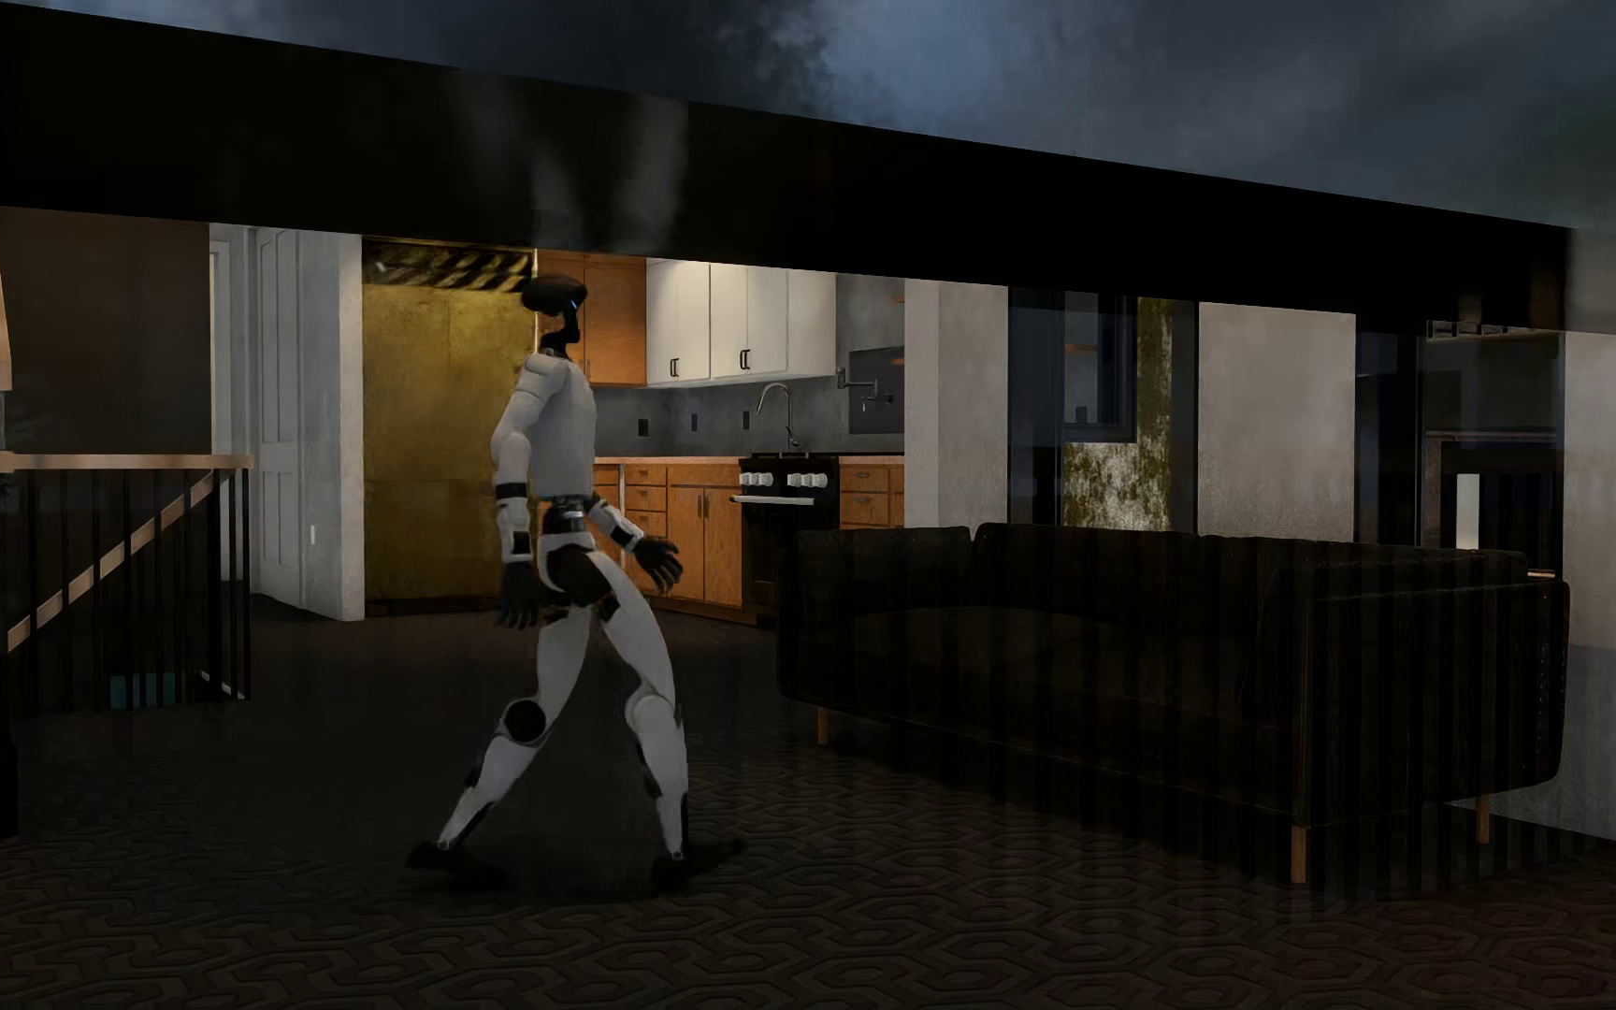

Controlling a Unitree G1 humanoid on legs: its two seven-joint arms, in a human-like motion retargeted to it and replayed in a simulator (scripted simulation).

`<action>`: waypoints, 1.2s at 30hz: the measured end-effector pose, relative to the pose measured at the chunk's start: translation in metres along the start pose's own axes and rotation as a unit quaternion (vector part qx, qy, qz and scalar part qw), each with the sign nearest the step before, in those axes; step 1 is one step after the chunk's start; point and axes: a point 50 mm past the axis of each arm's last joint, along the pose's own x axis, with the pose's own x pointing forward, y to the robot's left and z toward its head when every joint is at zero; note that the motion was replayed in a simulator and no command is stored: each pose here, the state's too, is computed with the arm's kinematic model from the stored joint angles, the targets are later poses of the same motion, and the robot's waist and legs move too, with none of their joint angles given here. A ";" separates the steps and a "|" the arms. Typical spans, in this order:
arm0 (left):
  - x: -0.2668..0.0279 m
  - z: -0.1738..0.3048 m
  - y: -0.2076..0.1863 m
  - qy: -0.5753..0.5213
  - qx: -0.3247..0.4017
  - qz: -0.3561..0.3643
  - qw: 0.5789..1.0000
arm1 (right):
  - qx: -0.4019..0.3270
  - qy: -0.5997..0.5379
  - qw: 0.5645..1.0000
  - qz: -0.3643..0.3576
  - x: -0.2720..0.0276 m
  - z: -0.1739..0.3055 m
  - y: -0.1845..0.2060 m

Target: Walk towards the sofa

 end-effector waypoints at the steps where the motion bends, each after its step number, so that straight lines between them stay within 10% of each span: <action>1: -0.004 -0.013 -0.006 0.023 0.001 -0.010 1.000 | 0.009 -0.006 1.000 -0.012 0.001 0.005 -0.008; 9: -0.079 -0.145 -0.087 0.291 0.126 -0.198 0.928 | 0.117 -0.069 0.978 -0.157 -0.003 0.059 -0.115; 18: -0.047 -0.118 -0.028 0.244 -0.052 -0.009 0.968 | 0.159 -0.290 0.896 -0.295 -0.072 0.154 -0.219; 23: -0.035 -0.096 -0.077 0.203 0.049 -0.134 0.969 | 0.081 -0.371 0.892 -0.246 -0.078 0.214 -0.186; 32: 0.001 -0.065 -0.024 0.170 0.102 -0.078 0.977 | -0.205 -0.227 0.952 -0.026 -0.001 0.186 -0.030; 36: 0.016 -0.032 -0.019 0.106 0.069 -0.055 0.990 | -0.122 -0.231 0.963 -0.066 -0.006 0.180 -0.061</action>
